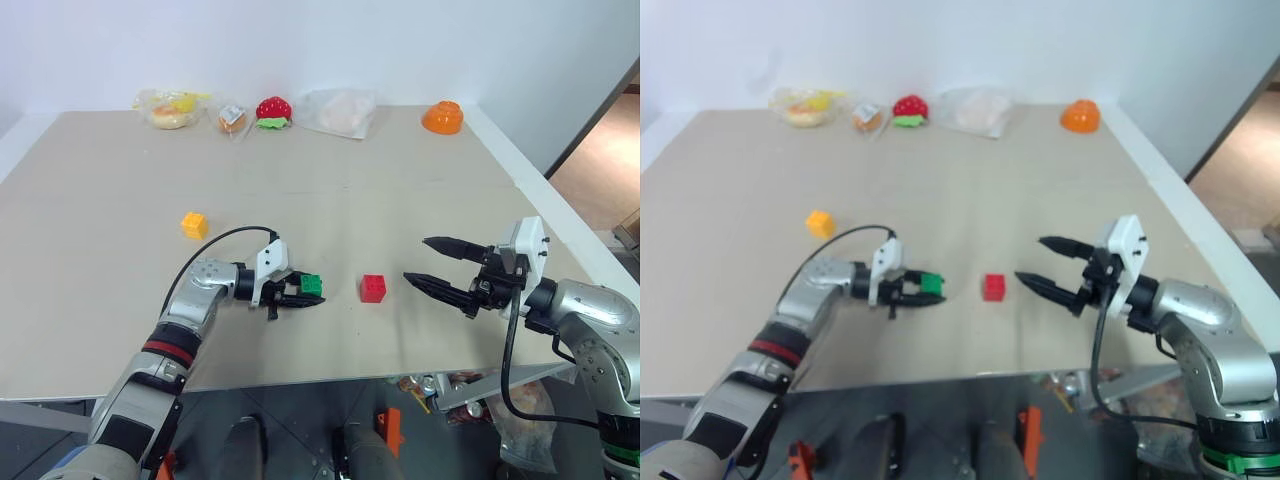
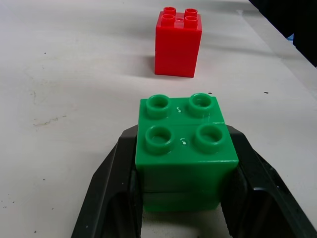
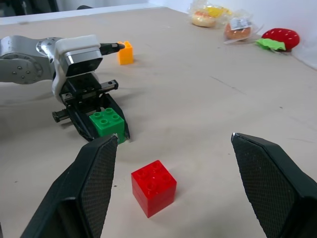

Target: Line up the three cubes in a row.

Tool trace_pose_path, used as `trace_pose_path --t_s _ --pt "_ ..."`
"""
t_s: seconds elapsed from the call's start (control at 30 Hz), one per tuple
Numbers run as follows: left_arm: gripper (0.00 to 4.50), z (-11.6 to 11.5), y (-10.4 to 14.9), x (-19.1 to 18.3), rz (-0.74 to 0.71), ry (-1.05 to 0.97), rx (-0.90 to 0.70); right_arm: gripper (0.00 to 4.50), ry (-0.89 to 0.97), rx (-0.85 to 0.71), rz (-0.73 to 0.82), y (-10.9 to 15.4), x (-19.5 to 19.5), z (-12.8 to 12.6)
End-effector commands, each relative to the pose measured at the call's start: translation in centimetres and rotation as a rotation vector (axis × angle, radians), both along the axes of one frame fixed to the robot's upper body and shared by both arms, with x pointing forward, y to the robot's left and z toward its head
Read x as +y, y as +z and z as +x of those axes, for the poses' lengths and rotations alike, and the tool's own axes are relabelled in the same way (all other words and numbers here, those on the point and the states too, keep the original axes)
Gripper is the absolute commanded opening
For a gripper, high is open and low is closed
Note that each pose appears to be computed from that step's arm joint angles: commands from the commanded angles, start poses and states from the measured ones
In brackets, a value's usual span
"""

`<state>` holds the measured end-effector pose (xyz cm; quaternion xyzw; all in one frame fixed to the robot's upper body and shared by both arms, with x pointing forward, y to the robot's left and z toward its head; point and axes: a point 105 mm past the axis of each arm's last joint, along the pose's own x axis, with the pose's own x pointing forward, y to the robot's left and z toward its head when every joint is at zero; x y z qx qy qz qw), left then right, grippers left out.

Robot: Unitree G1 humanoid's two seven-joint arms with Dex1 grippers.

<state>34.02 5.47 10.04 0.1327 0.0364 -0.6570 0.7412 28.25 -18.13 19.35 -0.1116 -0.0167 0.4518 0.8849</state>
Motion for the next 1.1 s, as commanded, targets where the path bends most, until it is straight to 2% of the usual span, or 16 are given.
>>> trace_pose_path --t_s 0.03,0.07,0.13,0.17,0.33,0.53,0.67,0.8,0.93,1.0,1.1 --pt "1.38 0.4 0.1 0.4 0.001 0.03 -0.023 3.81 0.007 -0.051 -0.002 1.3 0.0 0.0" --pt "1.38 0.5 0.2 0.3 -0.008 0.036 -0.021 3.81 0.007 -0.052 -0.002 1.3 0.0 0.1" --pt "2.41 0.6 0.5 0.2 -0.028 0.043 -0.01 3.81 0.007 -0.054 -0.003 1.4 0.0 0.1" --pt "2.56 0.6 0.6 0.3 -0.032 0.043 0.0 3.81 0.008 -0.055 -0.003 1.4 0.0 0.1" --pt "4.4 0.2 0.7 1.2 -0.009 0.011 -0.02 3.81 0.011 -0.058 -0.001 1.5 0.0 0.1" --pt "4.4 -1.4 2.1 4.3 -0.014 -0.03 0.025 3.81 0.032 -0.067 0.003 1.9 0.3 0.2" --pt "4.4 -2.5 2.3 7.6 0.056 -0.001 0.027 3.81 0.045 -0.085 -0.001 2.7 0.3 0.4" --pt "4.4 -1.7 3.1 14.1 0.08 0.245 0.002 3.81 0.071 -0.119 -0.003 3.5 0.9 0.9" --pt "4.4 -1.1 5.2 16.7 -0.045 0.473 -0.015 3.81 0.014 -0.202 0.06 4.9 2.4 2.8" --pt "4.4 -1.4 5.1 17.9 -0.077 0.566 -0.003 3.81 0.003 -0.236 0.06 5.1 3.3 3.6" --pt "4.4 -2.2 3.5 20.1 -0.088 0.702 0.036 3.81 0.036 -0.247 0.046 4.7 4.7 4.4"
